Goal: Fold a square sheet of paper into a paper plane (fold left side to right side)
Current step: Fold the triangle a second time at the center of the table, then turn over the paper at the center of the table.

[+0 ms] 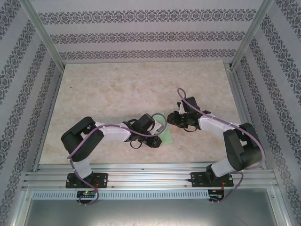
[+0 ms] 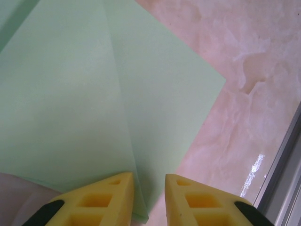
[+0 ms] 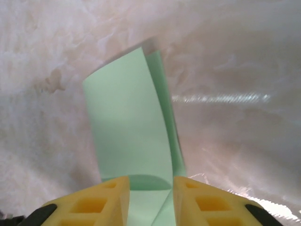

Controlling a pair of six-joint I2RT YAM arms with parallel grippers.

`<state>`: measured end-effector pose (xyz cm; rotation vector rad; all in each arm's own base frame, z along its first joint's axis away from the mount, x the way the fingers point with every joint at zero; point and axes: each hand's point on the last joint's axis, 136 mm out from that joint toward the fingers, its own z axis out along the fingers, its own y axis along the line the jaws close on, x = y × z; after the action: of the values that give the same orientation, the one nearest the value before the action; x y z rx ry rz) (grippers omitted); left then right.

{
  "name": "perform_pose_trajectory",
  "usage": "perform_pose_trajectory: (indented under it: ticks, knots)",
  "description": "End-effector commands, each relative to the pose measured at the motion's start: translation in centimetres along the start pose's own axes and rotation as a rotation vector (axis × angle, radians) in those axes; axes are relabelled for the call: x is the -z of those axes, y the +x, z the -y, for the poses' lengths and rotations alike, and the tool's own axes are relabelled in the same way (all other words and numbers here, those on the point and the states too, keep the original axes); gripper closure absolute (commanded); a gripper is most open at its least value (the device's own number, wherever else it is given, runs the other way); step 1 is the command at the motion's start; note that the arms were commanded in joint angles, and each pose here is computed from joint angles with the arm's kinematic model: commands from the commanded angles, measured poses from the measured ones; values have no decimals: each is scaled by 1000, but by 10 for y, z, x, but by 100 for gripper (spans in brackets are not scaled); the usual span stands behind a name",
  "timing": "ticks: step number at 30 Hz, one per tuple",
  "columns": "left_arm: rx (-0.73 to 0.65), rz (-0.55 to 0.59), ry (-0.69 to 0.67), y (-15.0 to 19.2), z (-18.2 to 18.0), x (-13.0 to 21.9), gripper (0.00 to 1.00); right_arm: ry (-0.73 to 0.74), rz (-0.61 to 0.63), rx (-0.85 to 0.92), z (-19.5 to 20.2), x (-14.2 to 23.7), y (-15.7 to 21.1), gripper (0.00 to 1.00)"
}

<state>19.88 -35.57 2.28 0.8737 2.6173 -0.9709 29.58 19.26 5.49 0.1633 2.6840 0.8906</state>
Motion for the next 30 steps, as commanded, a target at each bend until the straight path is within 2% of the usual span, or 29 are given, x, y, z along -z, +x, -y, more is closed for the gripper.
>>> perform_pose_trajectory:
  ticks: [1,19,26,30]
  knots:
    - [23,-85,-37,25,-7,-4,73,-65,-56,-34,-6,-9,19,68]
    - [24,-97,-40,28,-9,-6,73,-83,-110,-70,-2,-33,34,71]
    - [25,-68,-32,21,-5,0,73,-156,-92,-85,-14,-32,31,89]
    - [56,37,22,-5,1,26,68,-169,-58,-67,-18,-23,24,99]
